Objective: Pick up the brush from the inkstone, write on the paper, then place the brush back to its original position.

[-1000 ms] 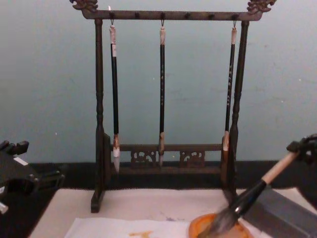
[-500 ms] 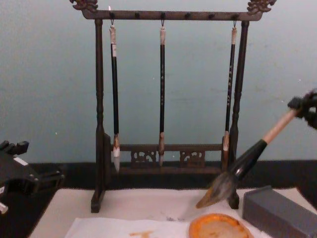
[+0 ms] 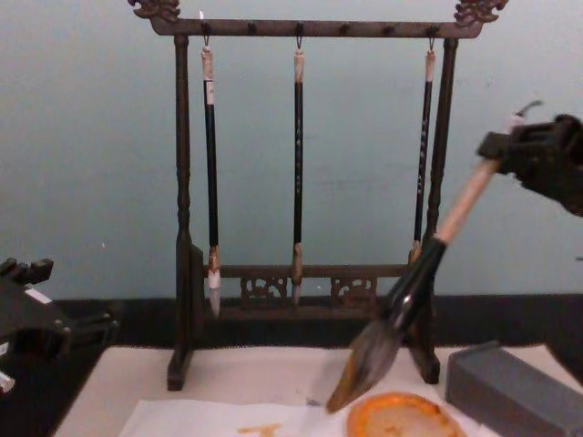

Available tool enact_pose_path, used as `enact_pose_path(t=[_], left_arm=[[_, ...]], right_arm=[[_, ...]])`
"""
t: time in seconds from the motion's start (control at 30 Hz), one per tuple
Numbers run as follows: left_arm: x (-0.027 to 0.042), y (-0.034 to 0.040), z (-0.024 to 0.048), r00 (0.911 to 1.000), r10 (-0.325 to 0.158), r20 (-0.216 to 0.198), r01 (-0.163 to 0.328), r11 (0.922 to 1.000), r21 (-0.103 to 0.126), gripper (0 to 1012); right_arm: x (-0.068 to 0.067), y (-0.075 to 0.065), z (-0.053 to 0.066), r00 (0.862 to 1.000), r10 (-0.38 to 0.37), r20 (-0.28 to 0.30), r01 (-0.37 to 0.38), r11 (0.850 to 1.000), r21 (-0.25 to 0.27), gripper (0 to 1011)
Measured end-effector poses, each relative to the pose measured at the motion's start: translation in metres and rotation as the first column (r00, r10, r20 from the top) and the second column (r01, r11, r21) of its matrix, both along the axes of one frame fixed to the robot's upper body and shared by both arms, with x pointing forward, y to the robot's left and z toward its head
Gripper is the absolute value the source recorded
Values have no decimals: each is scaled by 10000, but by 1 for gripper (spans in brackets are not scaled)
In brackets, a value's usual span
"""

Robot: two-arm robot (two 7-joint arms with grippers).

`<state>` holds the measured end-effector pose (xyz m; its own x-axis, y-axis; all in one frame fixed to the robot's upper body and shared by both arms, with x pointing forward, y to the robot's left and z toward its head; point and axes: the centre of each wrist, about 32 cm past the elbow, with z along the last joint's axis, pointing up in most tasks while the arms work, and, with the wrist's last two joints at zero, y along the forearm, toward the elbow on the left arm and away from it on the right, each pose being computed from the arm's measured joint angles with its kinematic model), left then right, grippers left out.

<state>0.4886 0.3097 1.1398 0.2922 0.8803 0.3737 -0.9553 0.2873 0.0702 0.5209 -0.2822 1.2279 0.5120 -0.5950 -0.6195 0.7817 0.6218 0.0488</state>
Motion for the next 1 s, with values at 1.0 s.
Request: enact_pose_path(t=[1.0], left_arm=[[0, 0, 0, 10000, -1, 0, 1, 10000, 0, 1010]], right_arm=[[-373, 552, -22, 9296, 1022, 3542, 344, 9326, -3592, 172]])
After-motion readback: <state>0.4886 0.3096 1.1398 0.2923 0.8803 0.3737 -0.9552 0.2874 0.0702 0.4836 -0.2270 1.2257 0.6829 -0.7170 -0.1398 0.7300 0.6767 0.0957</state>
